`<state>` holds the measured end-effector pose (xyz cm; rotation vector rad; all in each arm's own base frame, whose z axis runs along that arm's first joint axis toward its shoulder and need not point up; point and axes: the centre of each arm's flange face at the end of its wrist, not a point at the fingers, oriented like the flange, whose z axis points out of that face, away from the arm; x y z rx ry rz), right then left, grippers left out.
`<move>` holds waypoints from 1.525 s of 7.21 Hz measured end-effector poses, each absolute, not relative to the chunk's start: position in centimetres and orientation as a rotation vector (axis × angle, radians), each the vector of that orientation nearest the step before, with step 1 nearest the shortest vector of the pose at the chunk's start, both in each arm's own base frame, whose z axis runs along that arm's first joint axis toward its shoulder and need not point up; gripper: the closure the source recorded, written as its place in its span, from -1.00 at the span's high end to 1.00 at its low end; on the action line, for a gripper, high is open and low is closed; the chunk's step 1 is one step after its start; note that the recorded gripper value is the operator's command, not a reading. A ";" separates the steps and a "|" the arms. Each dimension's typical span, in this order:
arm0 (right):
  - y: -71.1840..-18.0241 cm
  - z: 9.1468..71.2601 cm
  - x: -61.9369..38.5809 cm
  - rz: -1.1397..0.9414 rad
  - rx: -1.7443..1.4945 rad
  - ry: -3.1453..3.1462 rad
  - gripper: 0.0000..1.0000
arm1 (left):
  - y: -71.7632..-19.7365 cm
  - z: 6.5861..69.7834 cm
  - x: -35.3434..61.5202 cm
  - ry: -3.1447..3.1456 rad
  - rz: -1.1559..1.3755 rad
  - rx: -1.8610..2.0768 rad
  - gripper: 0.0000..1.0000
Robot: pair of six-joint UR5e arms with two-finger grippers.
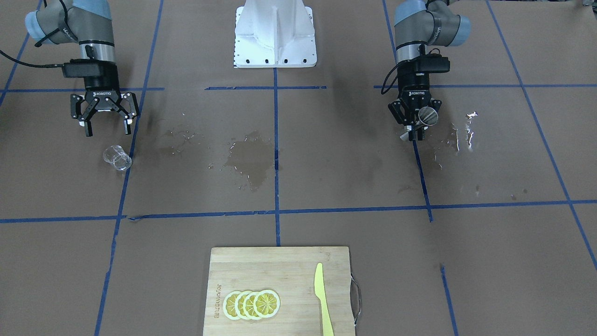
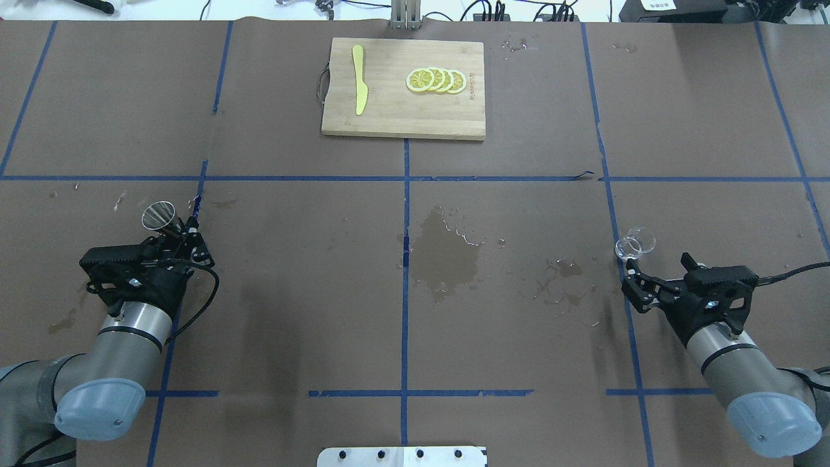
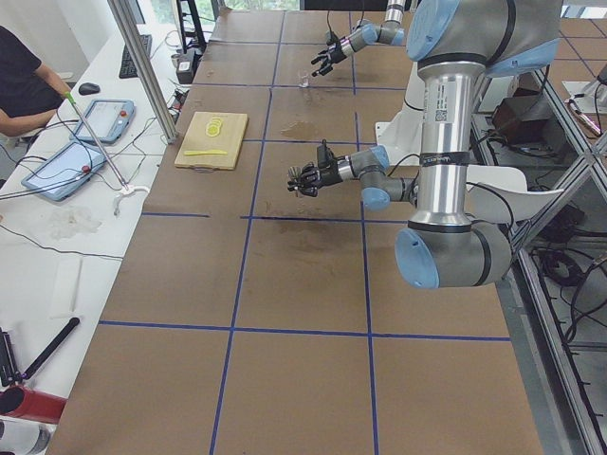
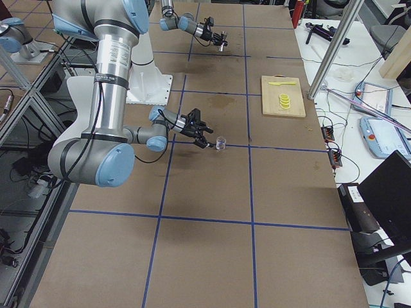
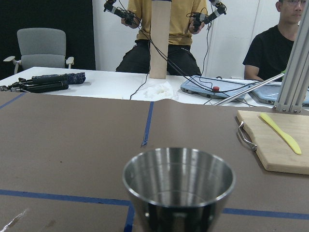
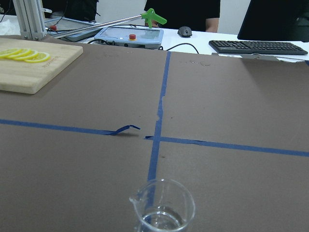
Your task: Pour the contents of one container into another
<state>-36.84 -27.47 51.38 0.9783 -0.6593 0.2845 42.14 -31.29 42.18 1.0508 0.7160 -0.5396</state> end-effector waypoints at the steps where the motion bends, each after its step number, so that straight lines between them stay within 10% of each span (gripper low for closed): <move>1: -27.7 51.9 -37.9 0.280 0.981 -0.651 1.00 | -31.3 42.2 42.4 0.715 -0.539 1.051 -1.00; 11: -31.7 53.3 -39.3 0.281 1.018 -0.566 0.99 | -30.9 39.6 41.5 0.790 -0.361 1.142 -1.00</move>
